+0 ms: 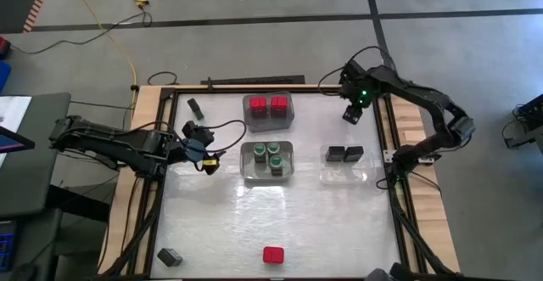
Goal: Sort spices by type
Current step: Put the green spice bottle into the gray bin
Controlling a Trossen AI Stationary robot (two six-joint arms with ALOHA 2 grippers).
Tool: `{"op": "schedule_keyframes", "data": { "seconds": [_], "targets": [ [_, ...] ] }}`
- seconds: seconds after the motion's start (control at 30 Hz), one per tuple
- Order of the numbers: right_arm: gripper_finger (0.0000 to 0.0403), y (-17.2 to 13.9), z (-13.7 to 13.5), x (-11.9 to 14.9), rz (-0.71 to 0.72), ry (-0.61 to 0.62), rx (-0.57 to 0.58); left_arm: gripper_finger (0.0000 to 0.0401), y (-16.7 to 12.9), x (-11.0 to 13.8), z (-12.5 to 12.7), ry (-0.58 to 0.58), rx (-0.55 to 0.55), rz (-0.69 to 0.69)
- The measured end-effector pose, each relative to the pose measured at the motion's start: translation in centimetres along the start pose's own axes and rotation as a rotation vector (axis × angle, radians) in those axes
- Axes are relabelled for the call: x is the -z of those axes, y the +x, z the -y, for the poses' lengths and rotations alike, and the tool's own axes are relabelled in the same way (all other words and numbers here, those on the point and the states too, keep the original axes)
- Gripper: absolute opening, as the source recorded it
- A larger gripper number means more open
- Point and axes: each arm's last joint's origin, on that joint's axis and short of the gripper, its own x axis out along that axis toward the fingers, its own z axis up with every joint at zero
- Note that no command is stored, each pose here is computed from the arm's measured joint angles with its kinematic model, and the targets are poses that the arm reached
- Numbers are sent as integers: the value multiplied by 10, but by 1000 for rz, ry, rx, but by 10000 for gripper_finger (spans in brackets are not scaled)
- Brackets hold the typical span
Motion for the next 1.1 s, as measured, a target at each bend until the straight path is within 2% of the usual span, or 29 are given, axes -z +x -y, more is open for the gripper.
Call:
{"op": "schedule_keyframes", "data": {
  "seconds": [0.17, 0.3, 0.43, 0.6, 0.8, 0.93, 1.1],
  "targets": [
    [221, -58, -30, 7, 106, 40, -12, 359, 0, 0, 0, 28, 0, 0],
    [221, -100, -66, 12, 171, 64, -67, 359, 0, 0, 0, 46, 0, 0],
    [221, -129, -116, 16, 194, 54, -106, 359, 0, 0, 0, 33, -1, -2],
    [221, -149, -192, 19, 174, 24, -164, 359, 0, 0, 0, 32, 4, -5],
    [221, -138, -277, 21, 57, 25, -118, 359, 0, 1, 1, 30, 28, -16],
    [222, -114, -324, 18, -12, 46, -98, 359, 0, 1, 1, 29, 29, -17],
    [225, -79, -371, 15, -65, 26, -96, 359, 0, 1, 2, 27, 56, -29]
  ]
}}
